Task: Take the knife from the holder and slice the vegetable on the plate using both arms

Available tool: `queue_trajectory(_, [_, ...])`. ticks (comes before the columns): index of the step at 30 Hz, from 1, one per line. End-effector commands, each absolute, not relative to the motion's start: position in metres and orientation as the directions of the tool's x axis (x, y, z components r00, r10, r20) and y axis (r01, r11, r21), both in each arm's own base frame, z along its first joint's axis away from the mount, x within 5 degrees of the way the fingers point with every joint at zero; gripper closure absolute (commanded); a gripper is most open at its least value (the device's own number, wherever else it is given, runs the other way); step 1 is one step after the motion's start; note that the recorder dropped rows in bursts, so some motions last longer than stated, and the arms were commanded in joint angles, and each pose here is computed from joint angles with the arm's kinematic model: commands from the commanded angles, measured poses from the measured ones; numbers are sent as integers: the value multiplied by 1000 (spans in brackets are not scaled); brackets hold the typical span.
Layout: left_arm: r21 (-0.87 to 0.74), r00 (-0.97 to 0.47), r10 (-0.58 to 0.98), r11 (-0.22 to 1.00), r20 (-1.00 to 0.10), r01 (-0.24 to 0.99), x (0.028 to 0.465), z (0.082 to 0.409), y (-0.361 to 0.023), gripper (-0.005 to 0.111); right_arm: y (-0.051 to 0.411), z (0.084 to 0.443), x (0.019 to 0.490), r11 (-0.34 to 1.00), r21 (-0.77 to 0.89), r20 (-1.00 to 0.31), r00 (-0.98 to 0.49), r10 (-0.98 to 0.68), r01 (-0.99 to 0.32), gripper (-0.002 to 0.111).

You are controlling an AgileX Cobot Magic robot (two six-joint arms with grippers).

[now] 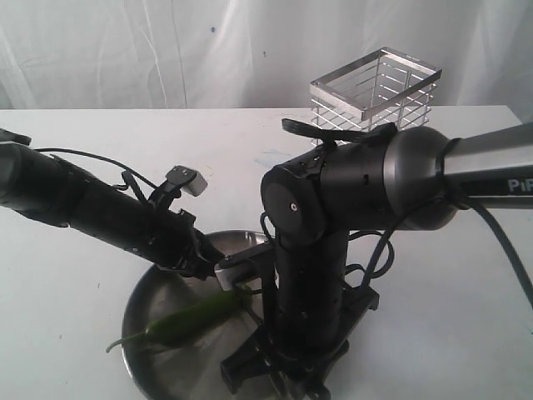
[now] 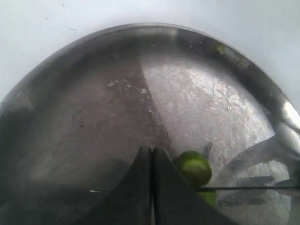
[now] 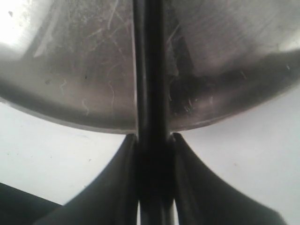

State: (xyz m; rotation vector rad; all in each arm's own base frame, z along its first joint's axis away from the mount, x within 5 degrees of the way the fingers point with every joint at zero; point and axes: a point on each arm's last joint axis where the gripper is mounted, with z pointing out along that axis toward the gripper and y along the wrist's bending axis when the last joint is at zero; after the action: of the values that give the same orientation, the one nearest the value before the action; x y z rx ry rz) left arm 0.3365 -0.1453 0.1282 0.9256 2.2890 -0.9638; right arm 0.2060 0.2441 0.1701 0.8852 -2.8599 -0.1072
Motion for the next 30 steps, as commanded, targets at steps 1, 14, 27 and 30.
queue_trajectory(1, [-440, -633, 441, 466, -636, 768, 330, 126, -146, 107, 244, 170, 208, 819, 117, 95, -815, -572, -562, 108])
queue_trajectory(14, [-510, -702, 501, 482, -507, 712, 322, 102, -142, 107, 245, 153, 213, 830, 77, 112, -822, -558, -553, 108])
queue_trajectory(27, [-498, -708, 520, 504, -479, 706, 318, 93, -138, 107, 235, 150, 214, 829, -25, 177, -818, -547, -559, 108])
queue_trajectory(30, [-496, -712, 513, 511, -479, 702, 318, 93, -138, 107, 233, 150, 217, 837, -64, 167, -833, -528, -544, 108])
